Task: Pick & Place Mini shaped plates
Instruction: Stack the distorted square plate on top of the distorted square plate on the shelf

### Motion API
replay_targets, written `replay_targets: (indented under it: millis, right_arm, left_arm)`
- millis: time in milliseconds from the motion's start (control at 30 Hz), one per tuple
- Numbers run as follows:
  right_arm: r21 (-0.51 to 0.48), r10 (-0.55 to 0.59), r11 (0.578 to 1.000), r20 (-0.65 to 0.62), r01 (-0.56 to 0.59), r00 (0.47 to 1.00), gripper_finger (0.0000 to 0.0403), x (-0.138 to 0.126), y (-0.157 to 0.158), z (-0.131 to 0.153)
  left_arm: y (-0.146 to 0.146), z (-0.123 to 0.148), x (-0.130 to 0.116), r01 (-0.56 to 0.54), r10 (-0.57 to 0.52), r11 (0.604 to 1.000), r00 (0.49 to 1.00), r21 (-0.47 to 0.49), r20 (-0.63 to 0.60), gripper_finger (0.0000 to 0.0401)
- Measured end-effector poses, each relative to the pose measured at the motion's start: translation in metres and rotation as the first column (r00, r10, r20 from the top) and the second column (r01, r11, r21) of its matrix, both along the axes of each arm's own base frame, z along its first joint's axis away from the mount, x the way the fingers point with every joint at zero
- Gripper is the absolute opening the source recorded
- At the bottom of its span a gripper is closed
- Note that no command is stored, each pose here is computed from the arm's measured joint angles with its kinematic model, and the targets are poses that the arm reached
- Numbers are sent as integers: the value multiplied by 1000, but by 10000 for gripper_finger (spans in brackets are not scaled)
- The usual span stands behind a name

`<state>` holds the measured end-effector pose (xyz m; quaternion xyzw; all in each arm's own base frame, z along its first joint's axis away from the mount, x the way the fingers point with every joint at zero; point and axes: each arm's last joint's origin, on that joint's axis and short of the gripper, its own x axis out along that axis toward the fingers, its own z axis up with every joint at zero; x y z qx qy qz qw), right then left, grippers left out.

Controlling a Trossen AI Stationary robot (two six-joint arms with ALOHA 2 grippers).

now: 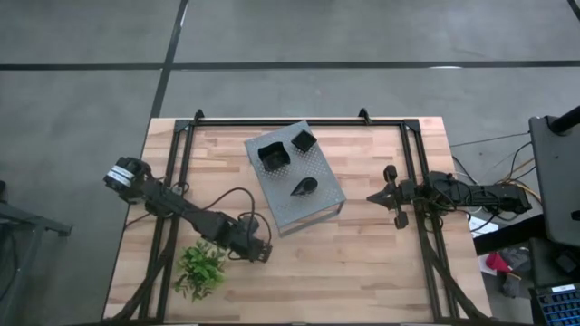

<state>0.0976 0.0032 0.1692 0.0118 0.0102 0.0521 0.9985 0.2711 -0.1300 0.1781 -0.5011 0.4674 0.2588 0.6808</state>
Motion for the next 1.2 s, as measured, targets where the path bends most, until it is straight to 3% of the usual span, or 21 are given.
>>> replay_targets:
  millis: [67,233,433,667,833,1200]
  right_arm:
    - [0,0,1000,0,0,1000,9,0,0,0]
    - [0,0,1000,0,0,1000,9,0,0,0]
    - [0,0,1000,0,0,1000,9,0,0,0]
    - [0,0,1000,0,0,1000,9,0,0,0]
    - [0,0,1000,0,0,1000,9,0,0,0]
    - [0,0,1000,0,0,1000,9,0,0,0]
  left_arm:
    - [1,1,2,-70,71,997,997,-8,18,3]
    - [1,1,3,-81,81,997,996,8,37,3]
    - [1,2,4,87,-94,991,993,98,67,3]
    - [0,3,5,113,-120,989,990,91,78,3]
    - [-5,11,10,160,-161,987,982,24,99,3]
    - [-11,36,23,273,-286,957,939,93,192,3]
